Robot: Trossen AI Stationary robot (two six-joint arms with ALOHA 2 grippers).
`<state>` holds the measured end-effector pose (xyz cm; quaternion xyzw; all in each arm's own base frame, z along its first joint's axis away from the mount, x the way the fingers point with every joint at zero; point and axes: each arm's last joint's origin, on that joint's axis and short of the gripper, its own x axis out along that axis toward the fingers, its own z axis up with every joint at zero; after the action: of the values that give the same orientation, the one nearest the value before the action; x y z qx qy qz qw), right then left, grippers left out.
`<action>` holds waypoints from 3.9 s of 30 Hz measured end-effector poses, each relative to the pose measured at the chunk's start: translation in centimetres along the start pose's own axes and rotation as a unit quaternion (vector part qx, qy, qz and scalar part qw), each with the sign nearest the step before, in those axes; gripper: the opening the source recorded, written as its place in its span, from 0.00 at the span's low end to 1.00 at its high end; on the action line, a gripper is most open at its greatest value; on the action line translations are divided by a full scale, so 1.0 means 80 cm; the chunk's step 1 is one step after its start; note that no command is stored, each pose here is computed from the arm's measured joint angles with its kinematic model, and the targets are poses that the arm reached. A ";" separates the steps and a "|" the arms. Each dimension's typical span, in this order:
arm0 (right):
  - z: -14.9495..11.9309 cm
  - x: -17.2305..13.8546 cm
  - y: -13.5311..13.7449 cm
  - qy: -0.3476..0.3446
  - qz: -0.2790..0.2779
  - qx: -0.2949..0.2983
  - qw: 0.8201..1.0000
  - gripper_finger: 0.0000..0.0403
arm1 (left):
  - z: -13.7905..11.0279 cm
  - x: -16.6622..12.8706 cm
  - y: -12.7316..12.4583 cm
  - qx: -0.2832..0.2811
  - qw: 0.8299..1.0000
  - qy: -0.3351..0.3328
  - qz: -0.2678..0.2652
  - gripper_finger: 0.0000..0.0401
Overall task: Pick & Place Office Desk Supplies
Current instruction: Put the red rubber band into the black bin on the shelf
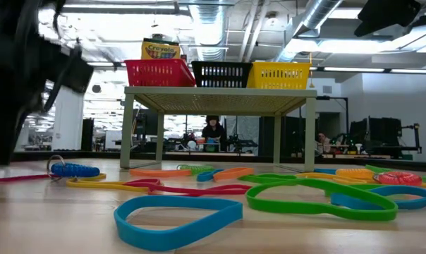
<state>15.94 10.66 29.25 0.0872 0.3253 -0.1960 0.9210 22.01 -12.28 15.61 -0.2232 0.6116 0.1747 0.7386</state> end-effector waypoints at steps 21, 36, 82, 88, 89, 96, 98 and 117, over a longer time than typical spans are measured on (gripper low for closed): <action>0.000 0.000 -0.001 0.001 -0.001 -0.003 1.000 0.52 | 0.070 -0.166 -0.003 0.033 0.960 -0.246 -0.129 0.00; 0.000 0.000 -0.001 0.002 -0.002 -0.003 1.000 0.52 | 0.169 -0.272 0.045 0.089 0.893 -0.434 -0.078 0.00; -0.001 0.000 -0.002 0.005 -0.005 -0.006 1.000 0.52 | 0.260 -0.204 0.078 0.245 0.879 -0.401 0.079 0.34; -0.001 0.000 -0.002 0.004 -0.005 -0.006 1.000 0.52 | 0.219 -0.205 0.062 0.244 0.914 -0.322 0.035 0.52; -0.001 0.000 -0.002 0.004 -0.005 -0.006 1.000 0.52 | 0.205 -0.205 0.054 0.251 0.920 -0.298 0.025 0.53; -0.001 0.000 -0.002 0.004 -0.005 -0.006 1.000 0.52 | 0.104 -0.195 -0.019 0.272 0.943 -0.192 -0.008 0.53; -0.001 0.000 -0.001 0.004 -0.005 -0.006 1.000 0.52 | 0.083 -0.187 -0.037 0.261 0.950 -0.171 -0.018 0.53; -0.006 0.011 0.009 0.010 -0.016 -0.018 1.000 0.52 | 0.078 -0.038 -0.072 0.278 0.949 0.143 0.047 0.51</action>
<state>16.61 11.21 28.39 0.0674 0.3394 -0.2040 0.9158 29.63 -13.66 20.21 -0.0030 0.7452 -0.0013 0.6669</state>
